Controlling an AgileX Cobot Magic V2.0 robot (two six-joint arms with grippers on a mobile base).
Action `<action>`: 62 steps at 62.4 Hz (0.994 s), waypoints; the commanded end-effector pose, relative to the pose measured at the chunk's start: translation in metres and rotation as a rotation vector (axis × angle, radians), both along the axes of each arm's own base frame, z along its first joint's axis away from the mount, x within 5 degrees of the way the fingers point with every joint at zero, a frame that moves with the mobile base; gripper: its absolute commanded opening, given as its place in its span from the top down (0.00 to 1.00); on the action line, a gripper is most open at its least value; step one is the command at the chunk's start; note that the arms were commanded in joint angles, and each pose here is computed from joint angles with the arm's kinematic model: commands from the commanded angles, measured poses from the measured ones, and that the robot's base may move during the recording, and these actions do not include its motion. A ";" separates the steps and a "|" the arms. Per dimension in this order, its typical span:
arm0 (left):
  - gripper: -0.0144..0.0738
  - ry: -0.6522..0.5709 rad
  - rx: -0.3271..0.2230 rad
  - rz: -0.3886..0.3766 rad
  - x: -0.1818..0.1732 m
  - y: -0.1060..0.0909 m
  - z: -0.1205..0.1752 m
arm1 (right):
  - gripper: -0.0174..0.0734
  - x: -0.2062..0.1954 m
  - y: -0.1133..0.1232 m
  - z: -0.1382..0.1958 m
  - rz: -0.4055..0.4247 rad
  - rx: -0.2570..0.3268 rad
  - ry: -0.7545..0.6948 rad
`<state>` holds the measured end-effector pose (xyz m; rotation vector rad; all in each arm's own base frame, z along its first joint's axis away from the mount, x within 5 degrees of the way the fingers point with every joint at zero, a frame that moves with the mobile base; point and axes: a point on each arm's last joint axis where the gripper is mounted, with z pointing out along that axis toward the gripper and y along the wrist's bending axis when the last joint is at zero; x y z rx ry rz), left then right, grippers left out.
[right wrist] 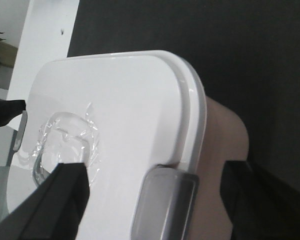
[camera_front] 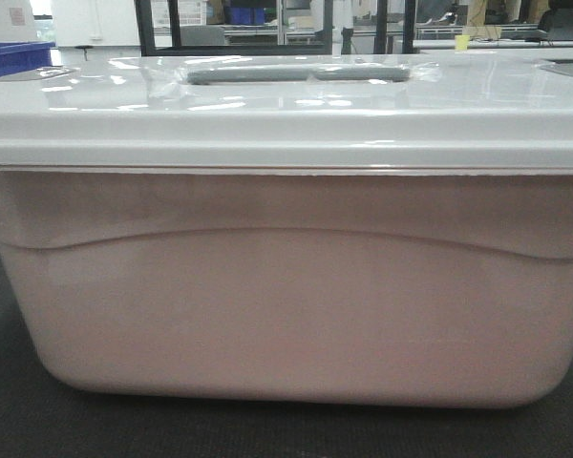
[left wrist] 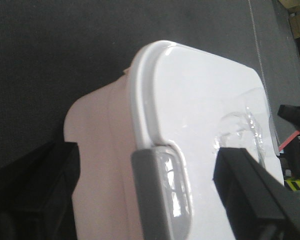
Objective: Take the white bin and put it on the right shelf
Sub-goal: 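Lift the pink bin off the table with both grippers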
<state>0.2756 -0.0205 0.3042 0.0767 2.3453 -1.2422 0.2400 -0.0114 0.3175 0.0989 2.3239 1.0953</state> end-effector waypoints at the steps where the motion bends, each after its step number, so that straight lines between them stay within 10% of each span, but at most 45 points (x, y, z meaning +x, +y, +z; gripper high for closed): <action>1: 0.32 -0.019 -0.115 -0.094 -0.005 -0.007 0.018 | 0.11 -0.007 0.010 0.004 0.105 0.143 -0.046; 36: 0.37 0.001 -0.105 -0.188 -0.007 -0.031 0.014 | 0.11 -0.016 0.020 -0.036 0.034 0.407 -0.088; 62: 0.37 0.023 -0.113 -0.245 -0.009 -0.048 0.011 | 0.11 -0.016 0.033 -0.035 0.086 0.423 -0.082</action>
